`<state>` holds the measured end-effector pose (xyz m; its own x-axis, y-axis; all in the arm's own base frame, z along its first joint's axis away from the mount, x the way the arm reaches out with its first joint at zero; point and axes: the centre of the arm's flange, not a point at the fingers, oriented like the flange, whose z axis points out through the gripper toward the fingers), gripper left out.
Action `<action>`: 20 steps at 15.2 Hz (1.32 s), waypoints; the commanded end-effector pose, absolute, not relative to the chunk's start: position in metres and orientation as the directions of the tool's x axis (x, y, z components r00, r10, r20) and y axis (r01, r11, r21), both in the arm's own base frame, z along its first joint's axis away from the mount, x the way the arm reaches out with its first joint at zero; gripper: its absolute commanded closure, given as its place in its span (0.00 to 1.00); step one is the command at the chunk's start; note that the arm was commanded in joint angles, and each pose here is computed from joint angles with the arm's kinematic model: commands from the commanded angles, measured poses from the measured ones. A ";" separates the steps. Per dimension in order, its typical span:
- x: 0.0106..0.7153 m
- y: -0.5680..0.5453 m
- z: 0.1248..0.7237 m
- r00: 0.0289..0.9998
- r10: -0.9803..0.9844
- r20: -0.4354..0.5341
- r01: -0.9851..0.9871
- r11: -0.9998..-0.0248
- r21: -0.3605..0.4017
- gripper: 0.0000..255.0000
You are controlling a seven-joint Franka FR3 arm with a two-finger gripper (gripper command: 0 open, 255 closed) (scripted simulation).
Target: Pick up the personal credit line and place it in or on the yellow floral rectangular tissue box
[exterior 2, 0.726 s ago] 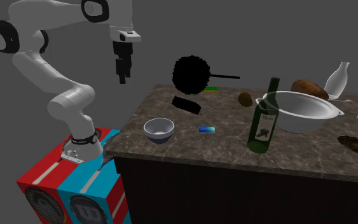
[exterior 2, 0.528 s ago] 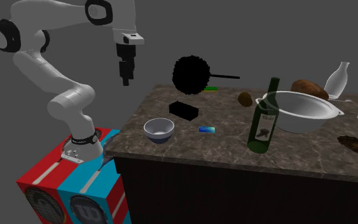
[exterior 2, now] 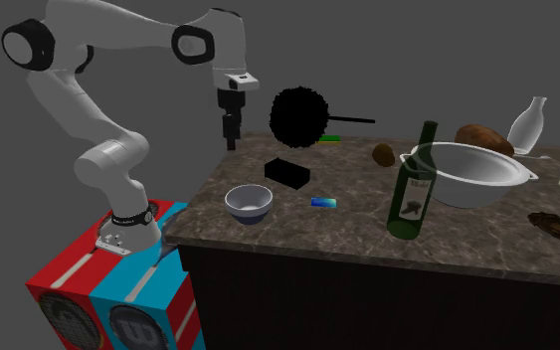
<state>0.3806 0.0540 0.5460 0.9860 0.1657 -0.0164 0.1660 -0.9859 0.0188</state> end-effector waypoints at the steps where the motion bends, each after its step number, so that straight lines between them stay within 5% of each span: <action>1: 0.399 0.058 0.530 0.988 0.156 -0.002 0.156 -0.988 0.020 0.00; 20: 0.597 0.109 0.411 0.992 0.067 0.107 0.064 -0.998 0.028 0.00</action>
<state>0.5840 0.1078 0.4168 0.9923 0.0724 0.1006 0.0699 -0.9972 0.0279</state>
